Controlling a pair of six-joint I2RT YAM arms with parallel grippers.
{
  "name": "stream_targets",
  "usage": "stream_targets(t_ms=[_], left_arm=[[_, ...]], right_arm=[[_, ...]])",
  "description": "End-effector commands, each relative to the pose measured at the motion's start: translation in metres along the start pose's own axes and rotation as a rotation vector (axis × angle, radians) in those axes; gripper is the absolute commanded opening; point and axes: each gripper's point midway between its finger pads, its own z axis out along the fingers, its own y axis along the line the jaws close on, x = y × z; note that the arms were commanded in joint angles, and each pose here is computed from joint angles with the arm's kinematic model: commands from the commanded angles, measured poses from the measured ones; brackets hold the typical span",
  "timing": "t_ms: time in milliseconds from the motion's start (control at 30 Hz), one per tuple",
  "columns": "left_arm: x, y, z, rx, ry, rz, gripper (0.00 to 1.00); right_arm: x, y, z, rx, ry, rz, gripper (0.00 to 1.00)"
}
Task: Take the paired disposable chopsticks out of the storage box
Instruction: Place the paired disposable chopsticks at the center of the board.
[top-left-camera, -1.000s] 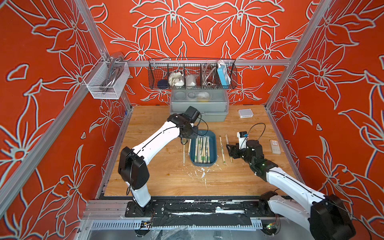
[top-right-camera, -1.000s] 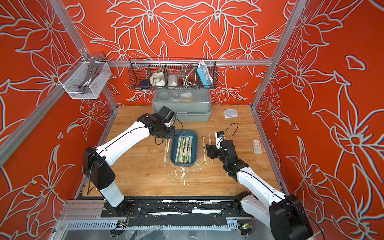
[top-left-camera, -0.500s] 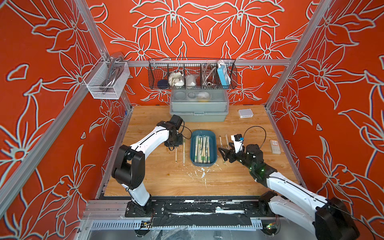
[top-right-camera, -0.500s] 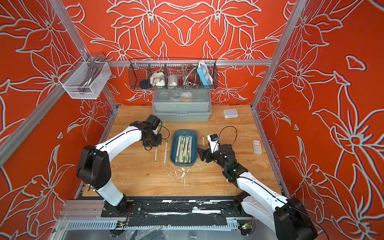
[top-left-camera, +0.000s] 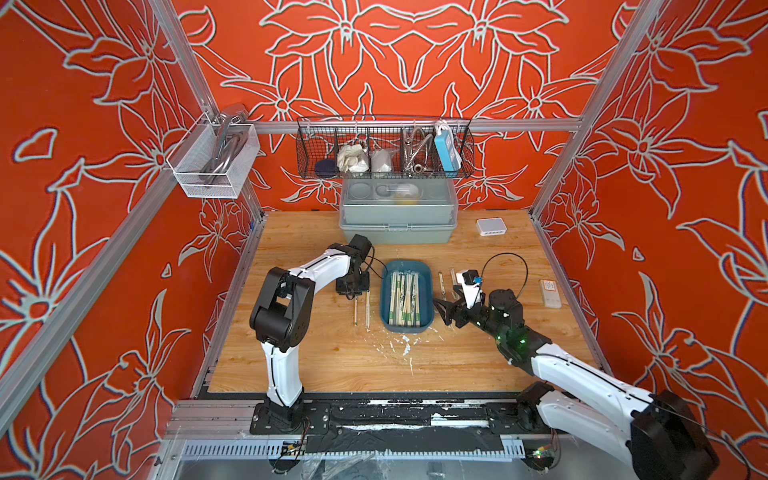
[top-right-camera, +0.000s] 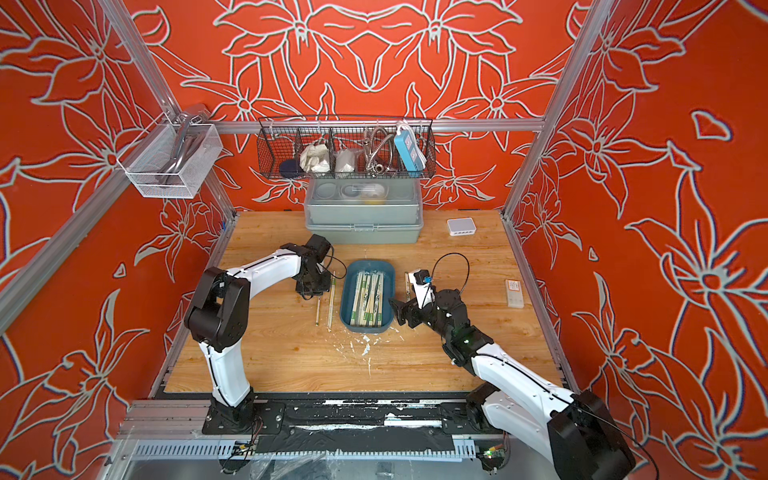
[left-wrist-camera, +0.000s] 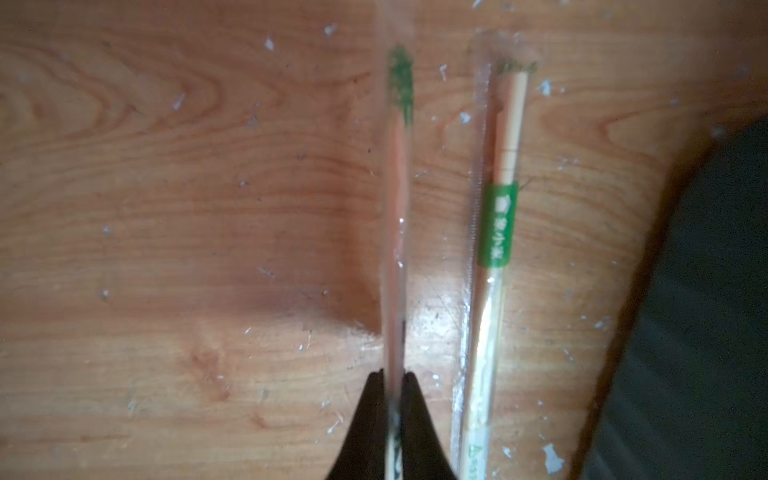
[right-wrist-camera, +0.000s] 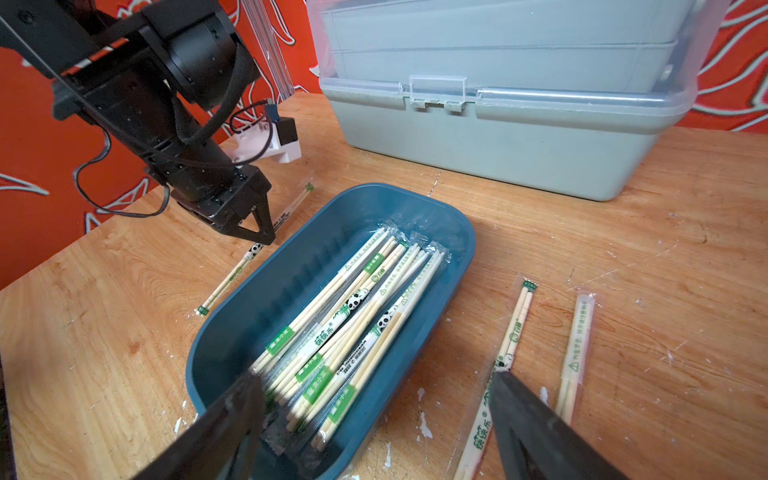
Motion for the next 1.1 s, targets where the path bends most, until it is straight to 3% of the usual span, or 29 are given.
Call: stream_targets(t_ms=[0, 567, 800, 1067], left_arm=[[0.000, 0.001, 0.004, -0.005, 0.023, 0.006, 0.11], [0.003, 0.006, 0.011, -0.033, 0.044, -0.012, 0.22], [0.001, 0.007, -0.001, -0.021, 0.001, -0.017, 0.38], [-0.001, 0.006, -0.022, -0.002, -0.046, -0.026, 0.40]], right_arm=[[-0.001, -0.003, 0.000, 0.026, 0.000, -0.012, 0.90], [-0.001, -0.006, -0.002, 0.047, 0.003, -0.010, 0.89], [0.000, -0.008, -0.001, 0.061, 0.012, -0.007, 0.89], [0.001, -0.009, 0.000, 0.064, 0.020, -0.006, 0.89]])
